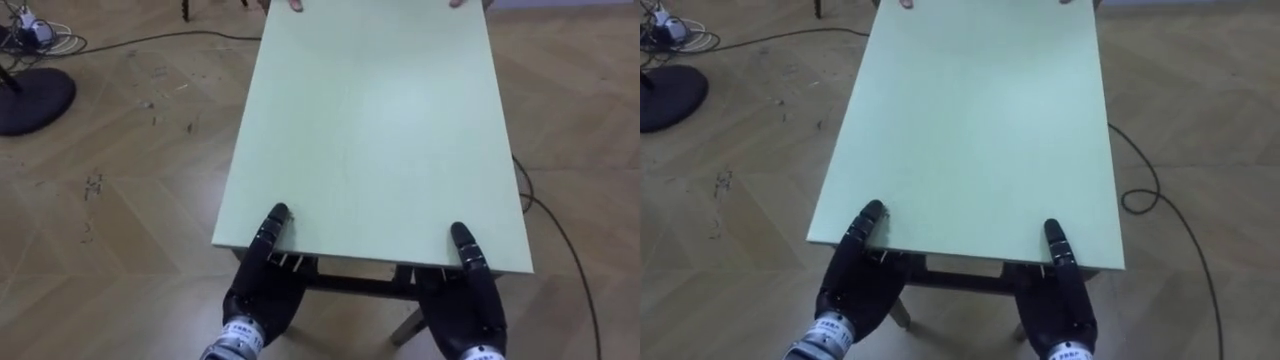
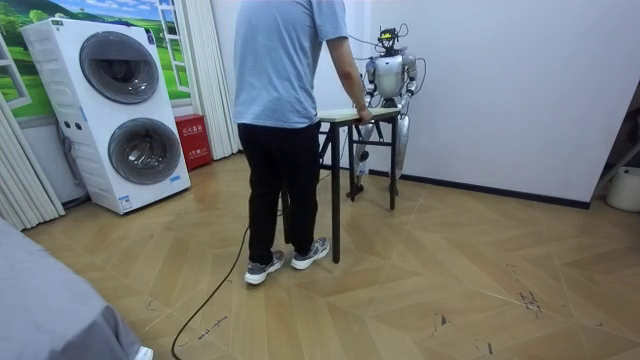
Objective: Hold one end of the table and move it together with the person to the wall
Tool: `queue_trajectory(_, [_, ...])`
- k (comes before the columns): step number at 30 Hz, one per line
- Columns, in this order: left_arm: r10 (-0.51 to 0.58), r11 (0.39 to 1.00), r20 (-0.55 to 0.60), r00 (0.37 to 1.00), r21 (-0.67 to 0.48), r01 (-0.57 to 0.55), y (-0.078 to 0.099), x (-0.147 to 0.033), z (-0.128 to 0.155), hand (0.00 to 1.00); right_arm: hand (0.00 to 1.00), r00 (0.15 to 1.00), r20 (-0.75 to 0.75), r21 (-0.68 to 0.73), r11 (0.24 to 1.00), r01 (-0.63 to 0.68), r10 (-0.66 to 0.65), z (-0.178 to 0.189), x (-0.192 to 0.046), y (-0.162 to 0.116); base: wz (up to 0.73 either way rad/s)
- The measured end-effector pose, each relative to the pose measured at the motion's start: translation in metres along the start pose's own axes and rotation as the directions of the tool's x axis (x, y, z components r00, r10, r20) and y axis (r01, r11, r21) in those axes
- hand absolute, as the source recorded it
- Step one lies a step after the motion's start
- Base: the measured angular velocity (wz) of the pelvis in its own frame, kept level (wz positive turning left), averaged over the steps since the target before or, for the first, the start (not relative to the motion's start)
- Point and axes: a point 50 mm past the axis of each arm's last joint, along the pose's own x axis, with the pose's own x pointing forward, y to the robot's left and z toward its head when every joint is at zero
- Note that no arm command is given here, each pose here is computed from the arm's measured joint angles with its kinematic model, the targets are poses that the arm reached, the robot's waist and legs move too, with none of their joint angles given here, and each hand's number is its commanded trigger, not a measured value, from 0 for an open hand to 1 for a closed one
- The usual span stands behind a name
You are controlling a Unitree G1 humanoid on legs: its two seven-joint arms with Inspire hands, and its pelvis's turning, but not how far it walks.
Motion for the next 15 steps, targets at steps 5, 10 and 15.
queue_trajectory(5, [0.005,1.0,0.009,1.0,0.006,-0.005,0.0019,-0.0014,0.0019,1.0,1.0,1.0,0.0,-0.009,1.0,-0.001,0.001,-0.0041,-0.0009,0.0002,0.04])
queue_trajectory(10, [-0.002,1.0,0.021,1.0,0.019,0.002,-0.0006,-0.002,0.0043,1.0,1.0,1.0,0.004,0.018,1.0,0.0,0.0,-0.0047,-0.0006,0.0004,-0.07])
queue_trajectory(15, [-0.006,1.0,0.039,0.999,0.029,0.004,-0.0008,-0.0045,0.007,1.0,1.0,1.0,-0.001,0.018,1.0,-0.006,0.006,-0.0085,-0.0007,0.0014,0.01])
